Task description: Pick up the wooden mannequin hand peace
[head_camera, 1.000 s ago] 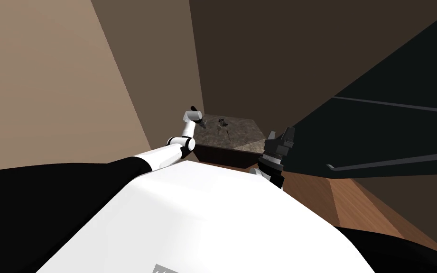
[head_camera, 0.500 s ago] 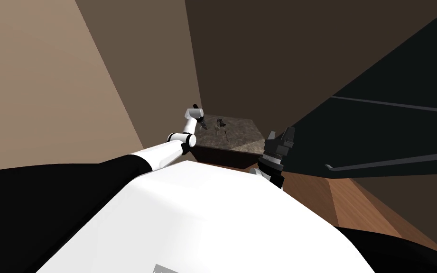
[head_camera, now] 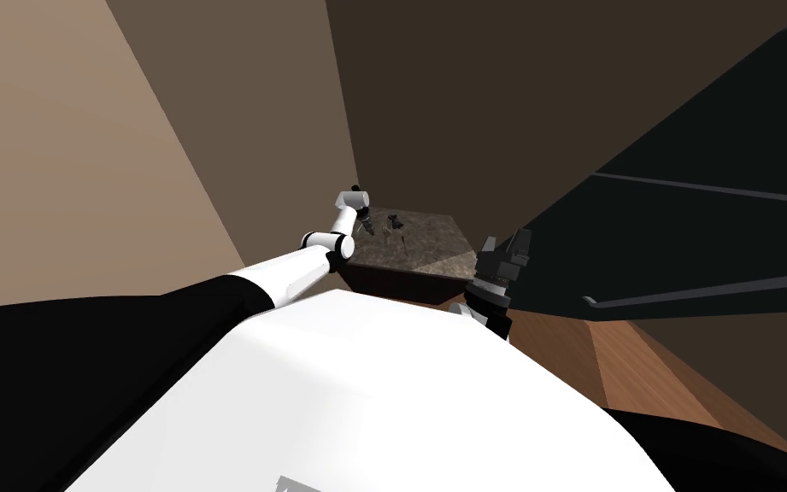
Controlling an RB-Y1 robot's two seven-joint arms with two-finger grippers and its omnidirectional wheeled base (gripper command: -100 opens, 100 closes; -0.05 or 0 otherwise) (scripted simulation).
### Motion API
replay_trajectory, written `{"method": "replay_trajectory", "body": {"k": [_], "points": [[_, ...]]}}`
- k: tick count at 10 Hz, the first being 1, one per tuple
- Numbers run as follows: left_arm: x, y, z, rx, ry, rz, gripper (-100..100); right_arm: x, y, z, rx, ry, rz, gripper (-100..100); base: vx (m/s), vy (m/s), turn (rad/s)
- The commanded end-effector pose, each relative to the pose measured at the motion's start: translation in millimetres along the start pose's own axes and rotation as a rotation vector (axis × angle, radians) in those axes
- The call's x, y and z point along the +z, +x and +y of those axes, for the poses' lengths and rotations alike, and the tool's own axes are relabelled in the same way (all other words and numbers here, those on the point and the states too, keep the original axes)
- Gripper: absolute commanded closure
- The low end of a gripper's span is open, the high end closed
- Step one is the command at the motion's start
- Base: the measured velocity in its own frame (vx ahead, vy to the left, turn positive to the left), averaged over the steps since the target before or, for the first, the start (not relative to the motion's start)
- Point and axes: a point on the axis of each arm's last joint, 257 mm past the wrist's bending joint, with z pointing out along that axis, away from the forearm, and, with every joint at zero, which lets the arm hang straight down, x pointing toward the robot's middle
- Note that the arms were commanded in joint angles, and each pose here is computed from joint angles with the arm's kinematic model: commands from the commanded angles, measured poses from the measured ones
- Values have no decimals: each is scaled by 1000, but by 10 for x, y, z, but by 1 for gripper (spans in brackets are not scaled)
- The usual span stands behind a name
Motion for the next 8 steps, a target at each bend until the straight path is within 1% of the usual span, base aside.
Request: {"method": "replay_trajectory", "body": {"k": [1,2,4,6,7,8], "points": [[-80,33,78,-7,-51,-21,-100,0,0,0,0,0,0,0,48,-71,-29],[-69,15,111,-8,-63,-28,-100,0,0,0,0,0,0,0,36,-59,-7],[-164,29,203,-16,-121,-55,-100,0,0,0,0,0,0,0,43,-58,-24],[-243,41,260,-21,-158,-72,-100,0,0,0,0,0,0,0,47,-67,-32],[-268,51,278,-22,-169,-76,-100,0,0,0,0,0,0,0,31,-76,-33],[-260,50,267,-21,-160,-72,-100,0,0,0,0,0,0,0,12,-34,-3]]}}
